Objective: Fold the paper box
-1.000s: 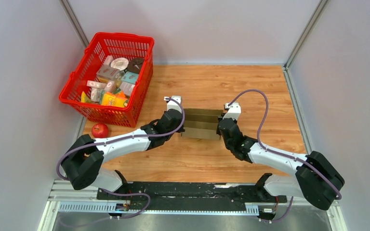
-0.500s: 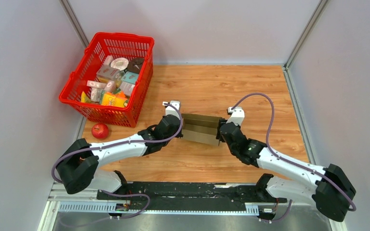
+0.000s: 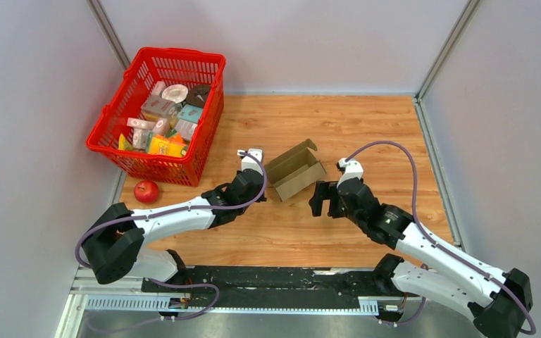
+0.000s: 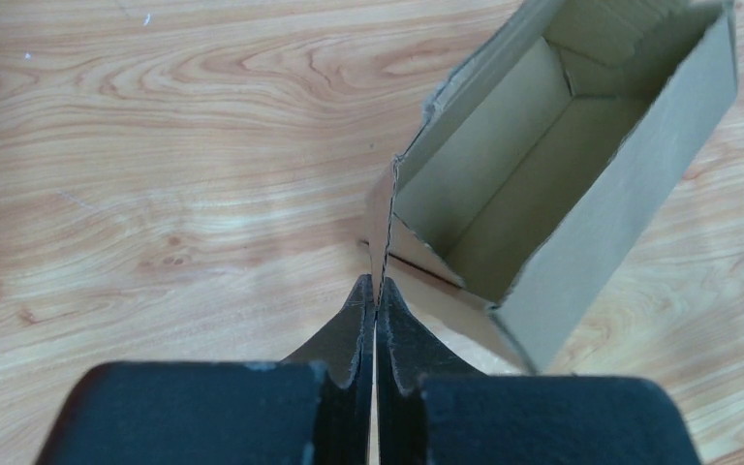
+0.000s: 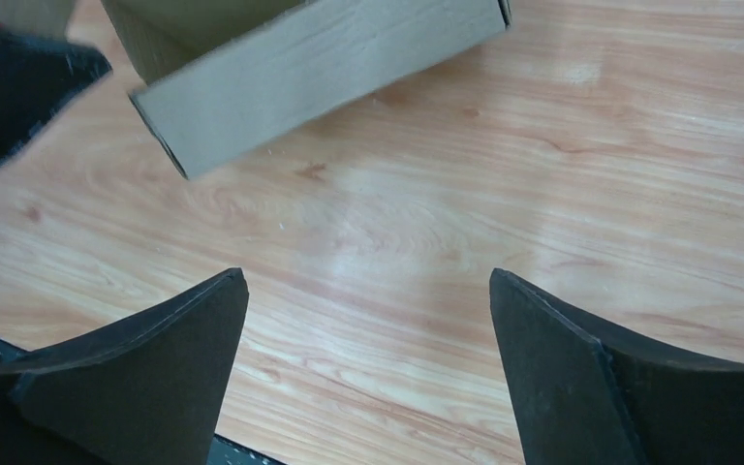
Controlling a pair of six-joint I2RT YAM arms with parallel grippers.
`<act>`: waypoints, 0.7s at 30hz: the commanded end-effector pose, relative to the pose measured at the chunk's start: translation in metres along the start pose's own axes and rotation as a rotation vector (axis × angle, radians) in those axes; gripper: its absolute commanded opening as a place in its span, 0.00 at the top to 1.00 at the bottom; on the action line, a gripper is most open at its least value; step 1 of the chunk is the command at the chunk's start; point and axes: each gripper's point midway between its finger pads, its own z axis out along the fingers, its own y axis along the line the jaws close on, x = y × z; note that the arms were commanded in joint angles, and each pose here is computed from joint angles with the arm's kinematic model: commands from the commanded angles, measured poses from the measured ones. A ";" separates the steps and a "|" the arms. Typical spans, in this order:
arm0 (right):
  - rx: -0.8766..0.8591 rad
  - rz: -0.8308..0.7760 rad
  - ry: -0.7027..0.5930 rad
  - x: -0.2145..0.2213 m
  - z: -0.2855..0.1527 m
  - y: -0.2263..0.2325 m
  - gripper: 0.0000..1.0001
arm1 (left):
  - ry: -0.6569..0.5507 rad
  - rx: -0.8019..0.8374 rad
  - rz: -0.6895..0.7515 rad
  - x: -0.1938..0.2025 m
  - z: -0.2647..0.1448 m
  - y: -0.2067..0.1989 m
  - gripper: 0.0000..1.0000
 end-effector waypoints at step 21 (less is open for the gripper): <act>-0.279 0.556 -0.014 -0.043 0.099 0.014 0.39 | -0.017 0.053 0.159 -0.019 -0.019 -0.029 1.00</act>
